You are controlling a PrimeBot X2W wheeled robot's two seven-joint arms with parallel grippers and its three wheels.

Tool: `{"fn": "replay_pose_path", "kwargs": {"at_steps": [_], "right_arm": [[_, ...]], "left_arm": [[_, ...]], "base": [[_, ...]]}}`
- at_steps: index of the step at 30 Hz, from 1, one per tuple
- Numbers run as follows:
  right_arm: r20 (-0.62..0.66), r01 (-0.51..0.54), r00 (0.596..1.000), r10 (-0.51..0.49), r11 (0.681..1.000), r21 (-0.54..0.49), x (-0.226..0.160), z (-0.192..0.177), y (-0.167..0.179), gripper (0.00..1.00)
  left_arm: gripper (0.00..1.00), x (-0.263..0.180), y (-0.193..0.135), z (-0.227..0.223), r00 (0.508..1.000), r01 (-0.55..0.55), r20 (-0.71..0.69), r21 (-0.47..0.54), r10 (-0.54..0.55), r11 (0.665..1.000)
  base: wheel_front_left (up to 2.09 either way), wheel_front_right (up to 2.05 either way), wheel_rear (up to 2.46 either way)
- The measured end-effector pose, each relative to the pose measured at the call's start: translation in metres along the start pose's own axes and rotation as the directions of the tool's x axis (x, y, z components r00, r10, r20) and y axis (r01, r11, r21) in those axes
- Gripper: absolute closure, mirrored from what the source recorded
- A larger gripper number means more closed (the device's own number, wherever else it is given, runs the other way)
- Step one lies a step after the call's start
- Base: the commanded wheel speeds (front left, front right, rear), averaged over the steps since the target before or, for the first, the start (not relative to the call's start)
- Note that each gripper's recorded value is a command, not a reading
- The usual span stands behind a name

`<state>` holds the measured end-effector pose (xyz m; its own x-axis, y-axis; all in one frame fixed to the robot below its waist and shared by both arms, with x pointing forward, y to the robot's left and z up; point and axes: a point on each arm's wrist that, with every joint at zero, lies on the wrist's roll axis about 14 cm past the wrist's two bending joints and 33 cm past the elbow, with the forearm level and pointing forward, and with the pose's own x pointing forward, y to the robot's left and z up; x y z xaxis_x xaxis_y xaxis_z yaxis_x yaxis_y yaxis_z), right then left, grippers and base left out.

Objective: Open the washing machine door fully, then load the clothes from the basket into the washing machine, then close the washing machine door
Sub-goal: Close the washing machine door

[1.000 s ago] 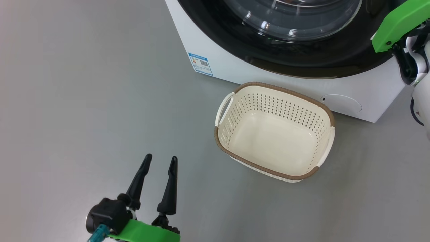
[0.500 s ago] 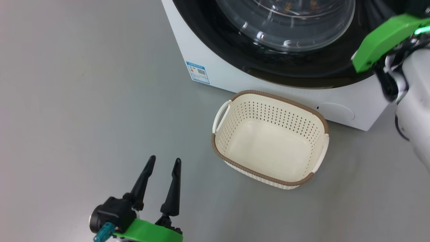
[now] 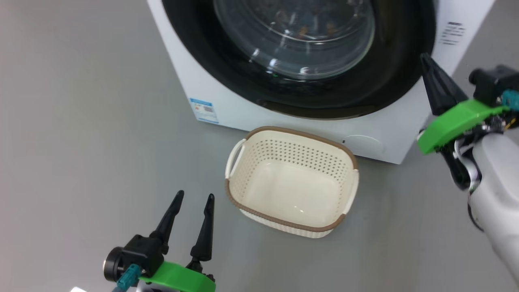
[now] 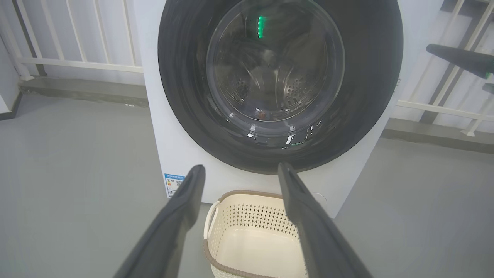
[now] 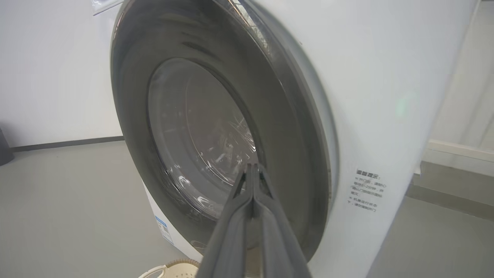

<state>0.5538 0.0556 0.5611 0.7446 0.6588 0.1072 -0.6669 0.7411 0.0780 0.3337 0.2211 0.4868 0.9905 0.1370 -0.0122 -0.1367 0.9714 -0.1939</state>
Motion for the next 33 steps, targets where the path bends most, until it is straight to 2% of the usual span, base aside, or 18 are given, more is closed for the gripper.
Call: {"fn": "replay_pose_path", "kwargs": {"at_steps": [1, 2, 3, 14, 21, 33], "right_arm": [[0.003, 0.017, 1.000, -0.017, 1.000, -0.003, -0.008, -0.001, -0.005, 0.17], [0.007, 0.037, 0.999, -0.037, 0.999, 0.006, -0.016, -0.002, -0.009, 0.11], [0.002, 0.068, 0.998, -0.068, 0.998, 0.003, -0.033, -0.008, -0.014, 0.00], [0.028, 0.272, 0.962, -0.272, 0.962, 0.013, -0.121, -0.013, -0.043, 0.00], [0.046, 0.431, 0.901, -0.432, 0.902, 0.024, -0.186, -0.013, -0.064, 0.00], [0.059, 0.581, 0.811, -0.582, 0.813, 0.043, -0.264, -0.016, -0.065, 0.00]], "left_arm": [[0.00, 0.002, -0.003, 0.000, 1.000, 0.014, 0.001, -0.001, -0.014, 1.000], [0.00, 0.003, -0.006, 0.000, 1.000, 0.026, 0.000, -0.002, -0.026, 1.000], [0.00, 0.006, -0.011, -0.002, 0.999, 0.046, -0.002, -0.003, -0.046, 0.999], [0.00, 0.019, -0.045, -0.005, 0.986, 0.168, -0.006, -0.005, -0.168, 0.986], [0.00, 0.020, -0.057, -0.005, 0.977, 0.212, -0.004, -0.006, -0.212, 0.977], [0.00, 0.020, -0.076, -0.009, 0.961, 0.276, -0.014, -0.004, -0.276, 0.961]], "base": [[0.00, 0.00, 0.00], [0.00, 0.00, 0.00], [0.00, 0.00, 0.00], [0.00, 0.00, 0.00], [0.00, 0.00, 0.00], [0.00, 0.00, 0.00]]}}
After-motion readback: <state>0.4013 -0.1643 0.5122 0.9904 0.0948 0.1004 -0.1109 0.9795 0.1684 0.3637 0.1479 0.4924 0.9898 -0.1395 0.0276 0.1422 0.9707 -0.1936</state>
